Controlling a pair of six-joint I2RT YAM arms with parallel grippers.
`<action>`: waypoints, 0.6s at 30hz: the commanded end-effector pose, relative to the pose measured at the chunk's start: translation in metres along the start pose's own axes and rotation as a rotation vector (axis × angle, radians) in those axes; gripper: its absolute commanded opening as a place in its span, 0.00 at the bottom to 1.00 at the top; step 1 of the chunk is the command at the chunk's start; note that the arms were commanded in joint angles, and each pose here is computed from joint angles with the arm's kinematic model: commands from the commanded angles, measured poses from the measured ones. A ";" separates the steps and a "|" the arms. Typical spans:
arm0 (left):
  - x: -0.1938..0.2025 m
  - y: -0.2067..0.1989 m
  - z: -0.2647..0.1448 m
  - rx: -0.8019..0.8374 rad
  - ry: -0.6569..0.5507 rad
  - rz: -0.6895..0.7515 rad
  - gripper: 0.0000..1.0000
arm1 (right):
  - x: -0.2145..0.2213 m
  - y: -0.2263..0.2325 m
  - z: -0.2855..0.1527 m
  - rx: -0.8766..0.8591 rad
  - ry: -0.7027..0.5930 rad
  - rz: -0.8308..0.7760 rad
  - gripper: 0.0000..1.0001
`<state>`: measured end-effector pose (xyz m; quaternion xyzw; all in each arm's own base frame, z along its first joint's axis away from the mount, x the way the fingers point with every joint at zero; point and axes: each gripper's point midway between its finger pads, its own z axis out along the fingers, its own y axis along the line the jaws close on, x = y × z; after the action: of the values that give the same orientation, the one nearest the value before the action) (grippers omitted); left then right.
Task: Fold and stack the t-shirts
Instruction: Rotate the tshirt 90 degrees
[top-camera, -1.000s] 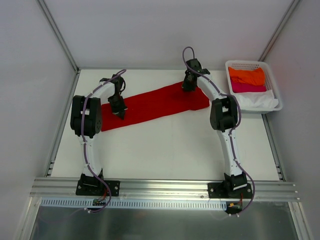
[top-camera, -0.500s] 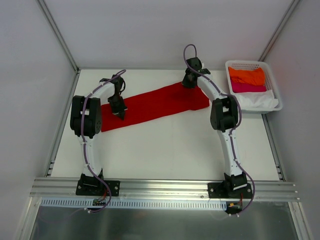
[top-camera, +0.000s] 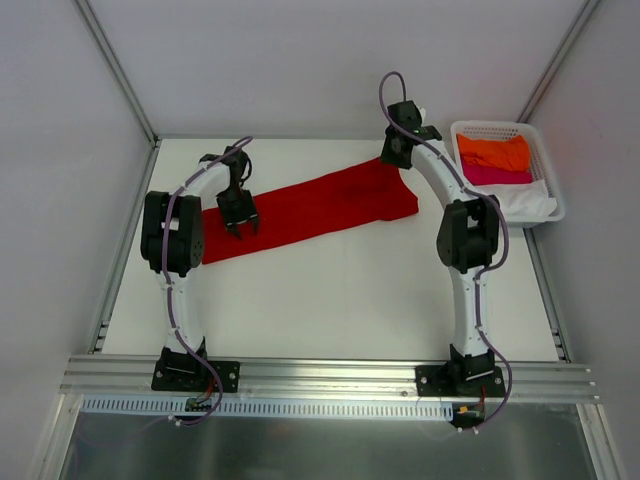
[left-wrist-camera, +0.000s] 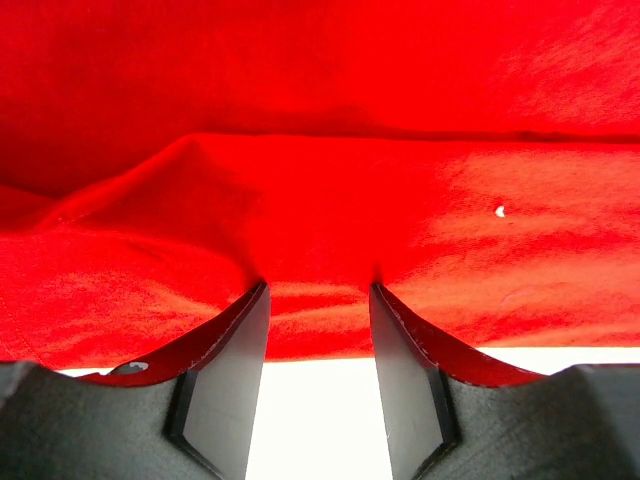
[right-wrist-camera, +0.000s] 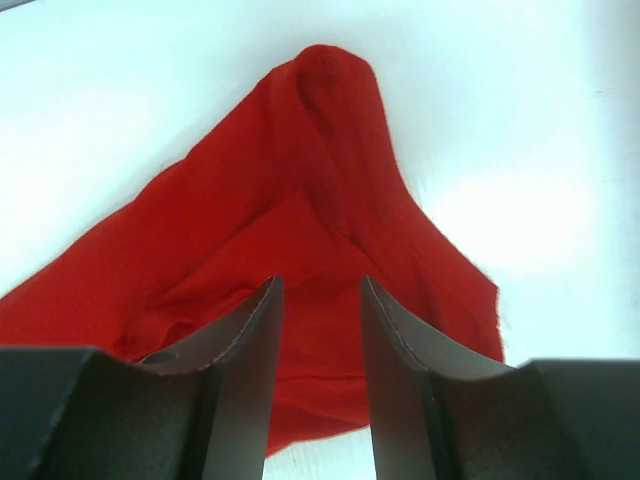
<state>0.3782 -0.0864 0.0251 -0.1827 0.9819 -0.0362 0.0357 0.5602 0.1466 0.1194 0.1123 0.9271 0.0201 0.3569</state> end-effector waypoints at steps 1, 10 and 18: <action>-0.004 -0.008 -0.010 0.019 -0.008 0.000 0.45 | -0.012 -0.014 -0.029 0.039 -0.030 -0.058 0.40; -0.002 -0.005 -0.010 0.004 -0.013 -0.002 0.41 | 0.024 -0.010 -0.002 0.022 0.094 -0.034 0.33; 0.000 -0.002 -0.010 -0.003 -0.010 -0.005 0.41 | 0.042 -0.009 0.016 0.005 0.163 -0.005 0.31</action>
<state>0.3830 -0.0871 0.0286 -0.1826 0.9815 -0.0386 0.0432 0.5377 0.1444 0.0736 0.0976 0.9528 0.0081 0.2875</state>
